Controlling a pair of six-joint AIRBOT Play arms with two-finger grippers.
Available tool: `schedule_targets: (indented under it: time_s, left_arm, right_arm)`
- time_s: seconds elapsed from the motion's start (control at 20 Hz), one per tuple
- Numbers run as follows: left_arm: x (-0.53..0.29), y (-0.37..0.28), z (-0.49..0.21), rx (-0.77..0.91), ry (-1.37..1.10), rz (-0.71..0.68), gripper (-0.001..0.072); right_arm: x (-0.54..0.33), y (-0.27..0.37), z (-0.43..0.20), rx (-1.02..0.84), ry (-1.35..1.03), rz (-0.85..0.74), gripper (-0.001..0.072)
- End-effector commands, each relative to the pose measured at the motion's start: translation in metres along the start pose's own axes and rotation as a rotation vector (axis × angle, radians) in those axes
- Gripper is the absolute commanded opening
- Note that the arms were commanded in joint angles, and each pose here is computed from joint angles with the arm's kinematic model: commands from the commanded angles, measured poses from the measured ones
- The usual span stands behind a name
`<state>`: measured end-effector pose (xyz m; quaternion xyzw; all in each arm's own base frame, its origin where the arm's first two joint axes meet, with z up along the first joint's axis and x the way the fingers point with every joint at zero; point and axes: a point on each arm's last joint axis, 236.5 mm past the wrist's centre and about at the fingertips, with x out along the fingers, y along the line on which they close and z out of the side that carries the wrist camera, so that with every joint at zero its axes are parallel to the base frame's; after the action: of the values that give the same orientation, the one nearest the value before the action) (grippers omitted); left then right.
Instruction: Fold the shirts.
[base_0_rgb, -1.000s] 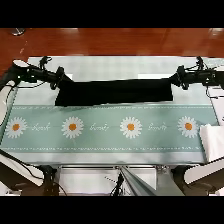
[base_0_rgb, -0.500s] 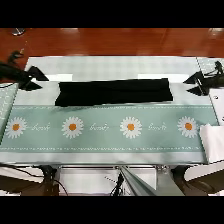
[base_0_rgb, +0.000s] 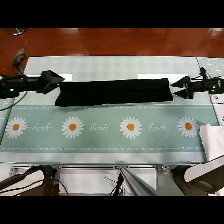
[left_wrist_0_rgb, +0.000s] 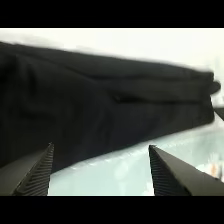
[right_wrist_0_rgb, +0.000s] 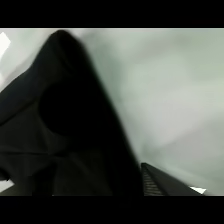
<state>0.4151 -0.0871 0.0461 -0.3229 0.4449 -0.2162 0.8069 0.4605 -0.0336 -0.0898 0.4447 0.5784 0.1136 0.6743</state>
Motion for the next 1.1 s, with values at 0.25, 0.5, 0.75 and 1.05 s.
schedule_targets:
  time_s: [0.25,0.5,0.75,1.05]
  left_arm:
    - [0.053,-0.046,-0.026,0.048,0.021,-0.049,0.0348]
    - [0.055,-0.06,-0.048,0.065,0.101,-0.092,0.0027]
    - [0.099,-0.106,-0.094,0.193,0.2,-0.121,0.0025]
    - [0.196,-0.176,-0.176,0.392,0.437,-0.119,0.0025]
  right_arm:
    - [0.062,0.057,-0.048,-0.148,0.171,0.008,0.0028]
    - [-0.019,0.067,-0.047,-0.254,0.081,-0.145,0.0026]
    - [-0.109,0.063,-0.103,-0.35,-0.011,-0.342,0.0026]
    - [-0.137,0.093,-0.198,-0.39,-0.171,-0.277,0.0026]
